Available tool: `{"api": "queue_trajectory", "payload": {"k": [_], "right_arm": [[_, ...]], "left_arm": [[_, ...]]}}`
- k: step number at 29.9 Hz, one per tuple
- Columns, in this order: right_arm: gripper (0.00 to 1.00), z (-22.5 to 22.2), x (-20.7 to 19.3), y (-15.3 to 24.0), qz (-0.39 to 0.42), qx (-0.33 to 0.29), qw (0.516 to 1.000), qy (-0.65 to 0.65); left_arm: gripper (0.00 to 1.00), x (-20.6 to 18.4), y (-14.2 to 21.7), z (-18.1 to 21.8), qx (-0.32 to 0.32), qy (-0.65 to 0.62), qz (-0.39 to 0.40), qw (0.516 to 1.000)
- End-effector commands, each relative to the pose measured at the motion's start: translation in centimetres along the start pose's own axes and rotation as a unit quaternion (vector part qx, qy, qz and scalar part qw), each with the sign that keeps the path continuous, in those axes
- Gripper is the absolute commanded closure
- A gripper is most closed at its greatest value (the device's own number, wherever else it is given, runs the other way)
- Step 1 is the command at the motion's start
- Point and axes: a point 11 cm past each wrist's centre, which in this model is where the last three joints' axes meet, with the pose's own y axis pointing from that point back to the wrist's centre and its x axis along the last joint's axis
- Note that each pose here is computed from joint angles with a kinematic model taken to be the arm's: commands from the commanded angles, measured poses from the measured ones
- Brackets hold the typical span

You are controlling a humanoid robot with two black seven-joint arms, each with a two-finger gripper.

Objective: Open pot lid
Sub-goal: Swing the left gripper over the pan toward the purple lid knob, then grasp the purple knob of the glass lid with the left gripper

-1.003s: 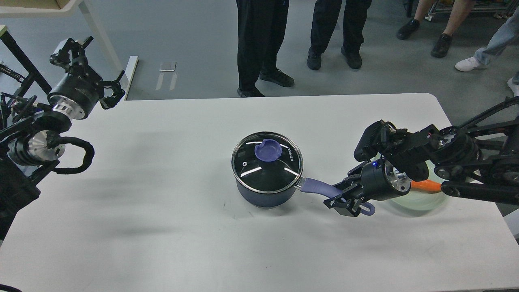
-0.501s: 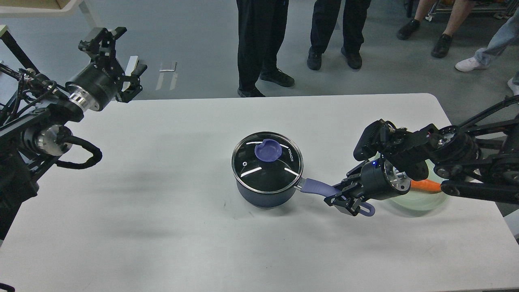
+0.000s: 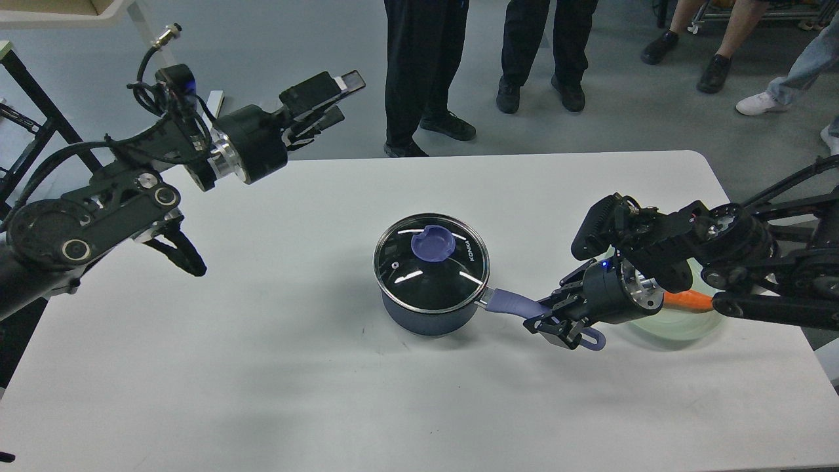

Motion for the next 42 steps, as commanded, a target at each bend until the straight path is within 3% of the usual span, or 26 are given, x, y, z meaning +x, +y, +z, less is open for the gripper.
{"api": "queue_trajectory", "payload": {"k": [1, 7, 14, 19, 42], "right_arm": [[0.76, 0.0, 0.0, 0.0, -0.001, 0.0, 1.0, -0.001], [0.76, 0.0, -0.3, 0.0, -0.002, 0.0, 1.0, -0.004], [0.76, 0.0, -0.3, -0.1, -0.002, 0.001, 1.0, -0.005], [0.76, -0.1, -0.4, -0.2, -0.003, 0.003, 1.0, -0.005], [0.76, 0.0, -0.2, -0.1, -0.002, 0.002, 1.0, -0.005]], "left_arm": [[0.01, -1.0, -0.8, 0.7, -0.003, -0.092, -0.021, 0.996], [0.01, -5.9, -1.5, 0.7, -0.021, -0.262, -0.105, 0.959], [0.02, -9.0, -1.3, 0.0, -0.035, -0.365, -0.182, 0.913], [0.02, -11.9, -2.3, 0.0, -0.066, -0.414, -0.196, 0.887], [0.07, -14.0, -3.3, -2.0, -0.054, -0.415, -0.214, 0.883]]}}
